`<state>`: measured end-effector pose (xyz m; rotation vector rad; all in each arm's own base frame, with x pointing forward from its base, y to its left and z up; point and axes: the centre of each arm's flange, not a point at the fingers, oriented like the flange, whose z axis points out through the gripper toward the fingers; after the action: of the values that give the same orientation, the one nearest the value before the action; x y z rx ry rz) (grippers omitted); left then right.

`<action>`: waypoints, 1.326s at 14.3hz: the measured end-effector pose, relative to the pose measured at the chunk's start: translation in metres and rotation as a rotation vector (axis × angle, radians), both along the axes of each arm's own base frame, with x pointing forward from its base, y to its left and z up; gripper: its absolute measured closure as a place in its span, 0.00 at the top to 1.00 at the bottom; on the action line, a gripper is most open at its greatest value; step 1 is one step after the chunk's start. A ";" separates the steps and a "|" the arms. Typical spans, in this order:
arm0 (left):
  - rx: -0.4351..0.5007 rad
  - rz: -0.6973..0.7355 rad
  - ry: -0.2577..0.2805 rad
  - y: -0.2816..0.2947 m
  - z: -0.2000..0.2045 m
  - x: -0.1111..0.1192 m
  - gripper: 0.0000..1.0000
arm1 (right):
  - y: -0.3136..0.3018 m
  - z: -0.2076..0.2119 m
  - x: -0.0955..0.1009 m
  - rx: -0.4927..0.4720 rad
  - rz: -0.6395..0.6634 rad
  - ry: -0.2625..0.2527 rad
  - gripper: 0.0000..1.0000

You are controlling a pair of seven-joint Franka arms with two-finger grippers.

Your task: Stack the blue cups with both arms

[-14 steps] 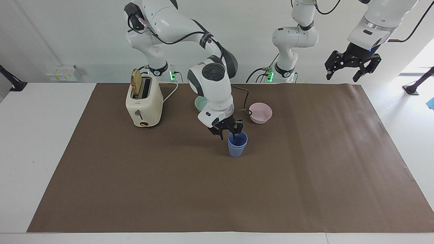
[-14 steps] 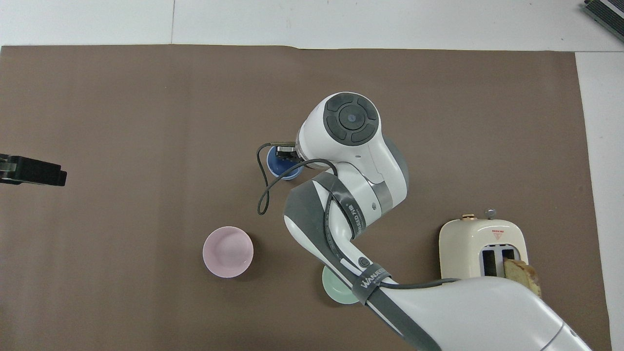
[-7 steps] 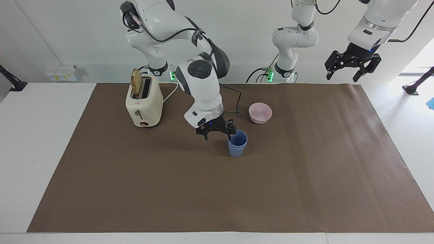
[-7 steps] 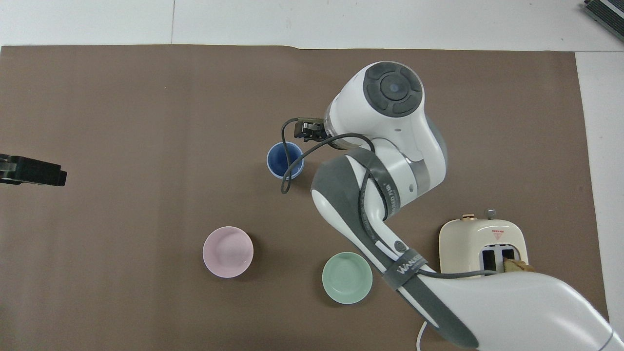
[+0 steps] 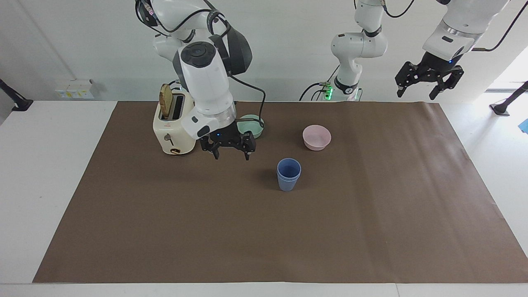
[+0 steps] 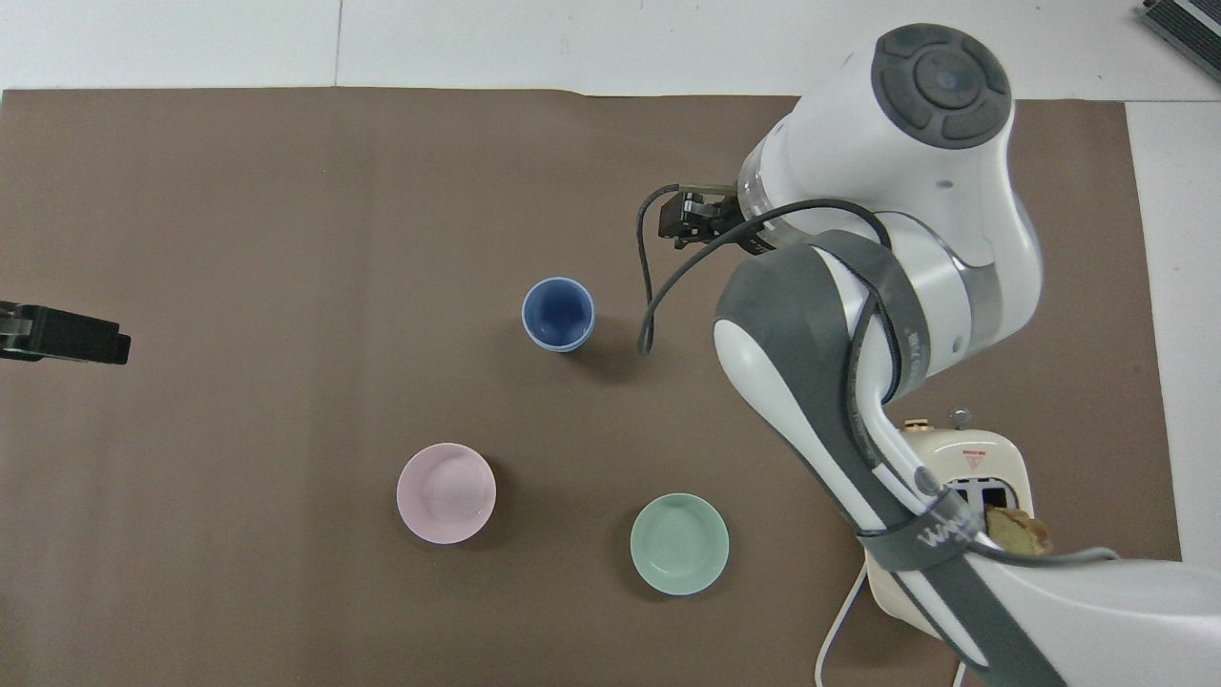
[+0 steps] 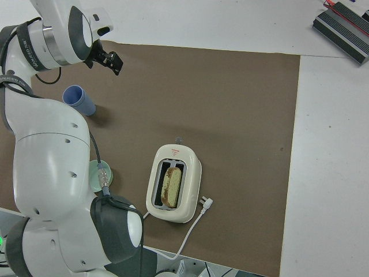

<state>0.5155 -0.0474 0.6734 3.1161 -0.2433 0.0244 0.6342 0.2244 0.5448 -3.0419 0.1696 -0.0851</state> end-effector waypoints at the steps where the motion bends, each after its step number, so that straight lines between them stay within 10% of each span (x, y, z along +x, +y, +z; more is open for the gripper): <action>1: 0.000 0.000 0.000 0.000 0.000 0.000 1.00 | -0.014 0.009 -0.003 -0.010 0.013 0.009 1.00; 11: 0.000 0.000 0.000 0.000 0.000 0.000 1.00 | -0.120 0.104 -0.049 -0.064 0.119 0.022 1.00; 19: 0.000 0.000 0.000 0.000 0.000 0.000 1.00 | -0.175 0.097 -0.046 -0.071 0.155 0.046 1.00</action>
<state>0.5155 -0.0474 0.6734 3.1162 -0.2433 0.0244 0.5884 0.0491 0.6417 -3.1168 -0.0673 -0.0104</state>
